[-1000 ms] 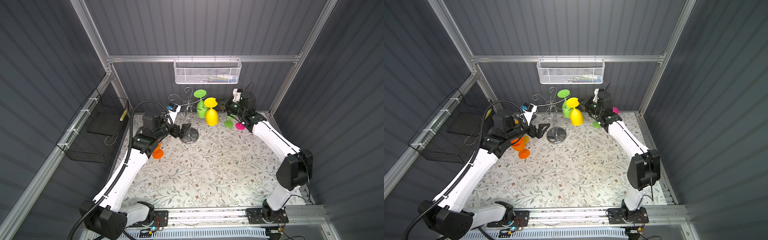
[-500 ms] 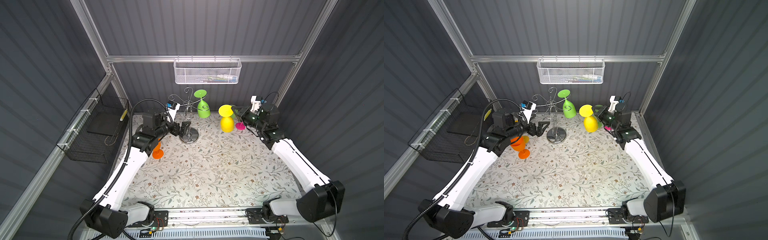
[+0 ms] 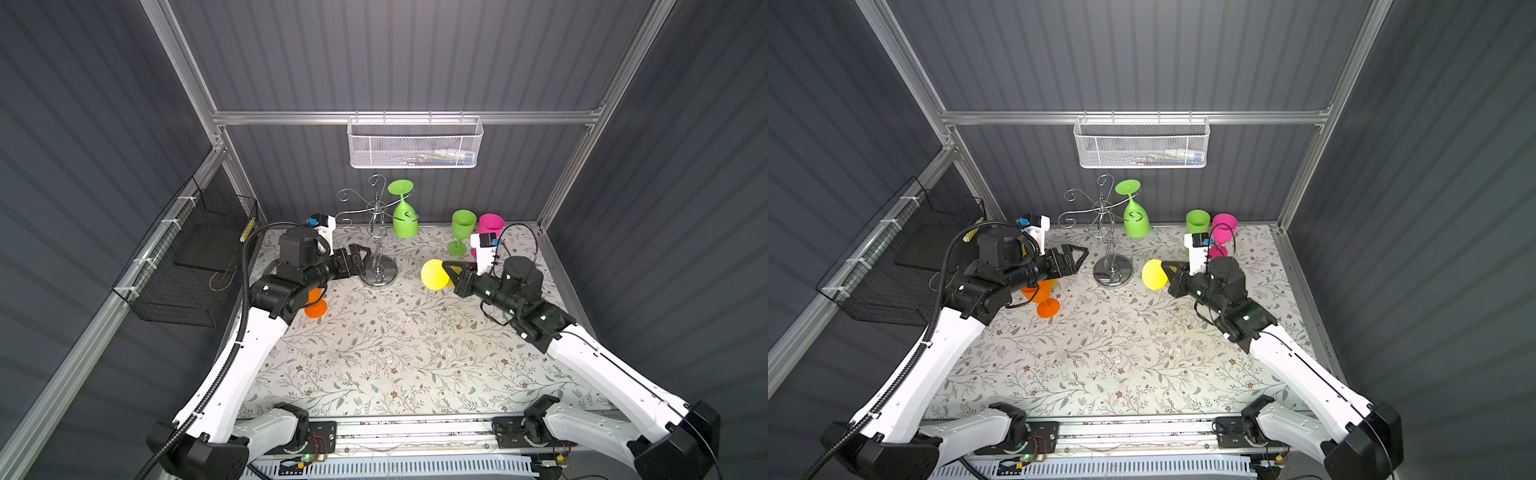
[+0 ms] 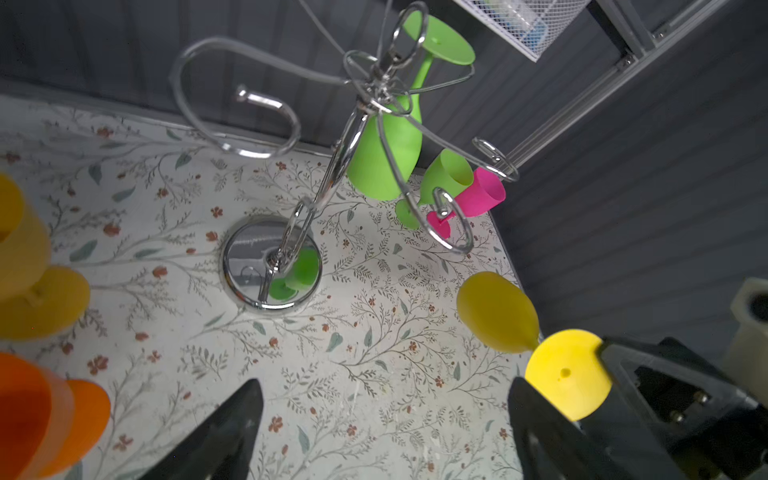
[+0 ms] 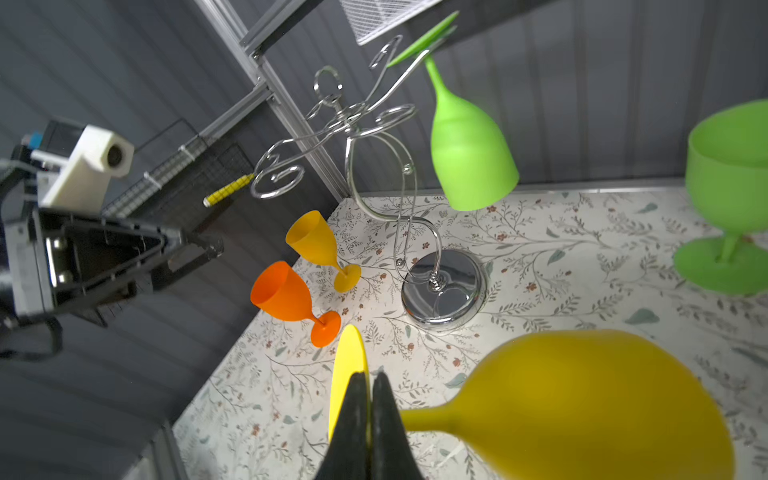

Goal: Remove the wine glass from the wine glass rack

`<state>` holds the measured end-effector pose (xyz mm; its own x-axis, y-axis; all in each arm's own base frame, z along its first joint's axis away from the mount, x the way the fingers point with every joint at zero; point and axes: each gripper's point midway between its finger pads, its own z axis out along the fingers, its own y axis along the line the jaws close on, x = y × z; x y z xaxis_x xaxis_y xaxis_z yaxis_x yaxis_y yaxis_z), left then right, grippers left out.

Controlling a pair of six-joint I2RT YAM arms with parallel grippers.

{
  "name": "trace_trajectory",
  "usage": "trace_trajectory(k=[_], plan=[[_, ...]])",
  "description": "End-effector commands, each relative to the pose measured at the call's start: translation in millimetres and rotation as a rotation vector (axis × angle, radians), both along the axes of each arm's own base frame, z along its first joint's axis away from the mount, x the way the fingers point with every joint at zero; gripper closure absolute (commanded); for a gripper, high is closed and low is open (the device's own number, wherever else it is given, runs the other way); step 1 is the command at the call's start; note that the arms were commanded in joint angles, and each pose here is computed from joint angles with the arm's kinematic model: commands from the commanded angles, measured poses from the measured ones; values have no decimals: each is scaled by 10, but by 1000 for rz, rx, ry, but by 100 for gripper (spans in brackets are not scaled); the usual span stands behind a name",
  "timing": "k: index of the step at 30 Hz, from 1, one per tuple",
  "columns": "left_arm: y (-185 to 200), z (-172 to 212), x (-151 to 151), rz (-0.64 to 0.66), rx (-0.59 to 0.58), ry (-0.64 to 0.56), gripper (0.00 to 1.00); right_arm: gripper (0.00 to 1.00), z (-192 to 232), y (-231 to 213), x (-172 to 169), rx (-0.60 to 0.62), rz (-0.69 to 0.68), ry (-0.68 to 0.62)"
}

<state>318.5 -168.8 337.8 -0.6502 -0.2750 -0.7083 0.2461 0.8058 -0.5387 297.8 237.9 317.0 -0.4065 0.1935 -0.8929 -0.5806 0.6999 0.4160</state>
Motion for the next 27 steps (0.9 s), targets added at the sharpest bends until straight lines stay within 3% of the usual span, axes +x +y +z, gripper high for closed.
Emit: trace_trajectory(k=[1,8,19,27], plan=[[154,-282,-187,148,-74,215,11,100,193,79,-126,-88,13,-235],[90,-683,-382,242,-110,502,19,100,86,305,-338,-155,61,-422],[-69,-933,-587,425,-106,679,26,100,-196,692,-506,-314,54,-702],[-68,-1070,-641,525,-182,751,29,100,-229,892,-633,-335,14,-848]])
